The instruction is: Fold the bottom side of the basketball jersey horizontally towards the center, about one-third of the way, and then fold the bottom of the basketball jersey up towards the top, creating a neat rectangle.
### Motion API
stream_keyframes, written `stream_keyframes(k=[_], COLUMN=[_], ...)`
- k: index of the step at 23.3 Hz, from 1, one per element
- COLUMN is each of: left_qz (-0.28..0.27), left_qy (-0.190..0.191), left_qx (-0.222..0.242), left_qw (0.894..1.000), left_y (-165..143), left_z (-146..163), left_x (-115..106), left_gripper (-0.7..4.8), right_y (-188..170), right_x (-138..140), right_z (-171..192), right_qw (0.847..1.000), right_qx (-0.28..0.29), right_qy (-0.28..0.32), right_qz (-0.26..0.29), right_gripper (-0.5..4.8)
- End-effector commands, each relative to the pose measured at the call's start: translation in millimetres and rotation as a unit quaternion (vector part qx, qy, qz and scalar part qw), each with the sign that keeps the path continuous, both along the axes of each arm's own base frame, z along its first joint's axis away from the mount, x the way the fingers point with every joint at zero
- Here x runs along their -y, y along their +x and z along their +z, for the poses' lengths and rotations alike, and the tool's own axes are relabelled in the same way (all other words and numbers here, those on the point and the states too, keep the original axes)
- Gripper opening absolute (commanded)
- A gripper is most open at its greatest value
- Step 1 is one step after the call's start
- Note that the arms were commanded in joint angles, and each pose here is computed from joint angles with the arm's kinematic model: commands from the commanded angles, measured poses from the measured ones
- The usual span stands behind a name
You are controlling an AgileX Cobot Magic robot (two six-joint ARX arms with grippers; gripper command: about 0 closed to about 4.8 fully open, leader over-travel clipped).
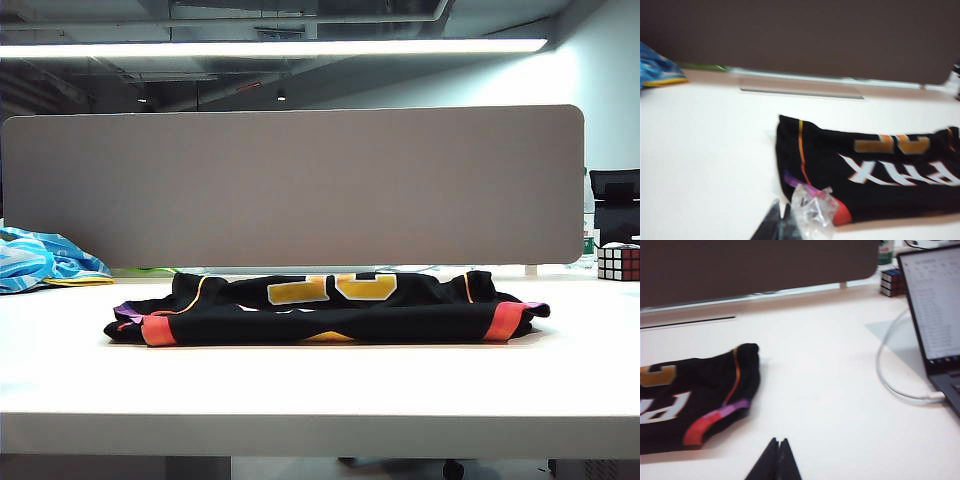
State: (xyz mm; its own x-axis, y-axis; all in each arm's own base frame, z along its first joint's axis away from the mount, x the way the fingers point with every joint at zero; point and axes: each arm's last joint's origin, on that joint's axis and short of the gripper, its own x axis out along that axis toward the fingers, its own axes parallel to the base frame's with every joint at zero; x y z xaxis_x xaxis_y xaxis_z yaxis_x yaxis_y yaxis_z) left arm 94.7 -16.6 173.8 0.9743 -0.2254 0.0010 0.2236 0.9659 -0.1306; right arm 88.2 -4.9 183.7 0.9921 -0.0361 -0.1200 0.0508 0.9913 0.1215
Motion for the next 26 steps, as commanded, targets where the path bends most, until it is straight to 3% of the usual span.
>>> stream_keyframes(k=[1, 5, 9, 13, 16, 26], left_qz=[0.025, 0.033, 0.033, 0.032, 0.034, 0.033], left_qy=[-0.004, 0.009, 0.007, 0.03, 0.037, 0.038], left_qx=[0.027, 0.031, 0.037, 0.082, 0.103, 0.097], left_qw=[0.999, 0.999, 0.999, 0.996, 0.993, 0.994], left_y=[2.3, 2.4, 2.3, 1.5, 0.8, 1.0], left_z=[-2.8, -2.7, -1.4, 6.3, 9.9, 8.8], left_x=[-1.2, -1.8, -1.8, -1.7, -1.8, -1.7], left_gripper=[-0.06, -0.06, -0.06, -0.06, -0.06, -0.06], right_y=[8.6, 9.7, 10.2, 9.9, 9.9, 10.0], right_x=[0.6, 0.4, -0.7, -1.2, -1.3, -1.2], right_z=[-24.2, -29.6, -19.7, -13.0, -13.2, -13.6], right_qw=[1.0, 1.0, 0.998, 0.995, 0.995, 0.995], right_qx=[0.013, 0.009, 0.06, 0.095, 0.094, 0.092], right_qy=[0.001, -0.002, -0.015, -0.018, -0.016, -0.016], right_qz=[-0.002, 0.003, 0.023, 0.031, 0.032, 0.032], right_gripper=[-0.05, -0.05, -0.05, -0.05, -0.05, -0.05])
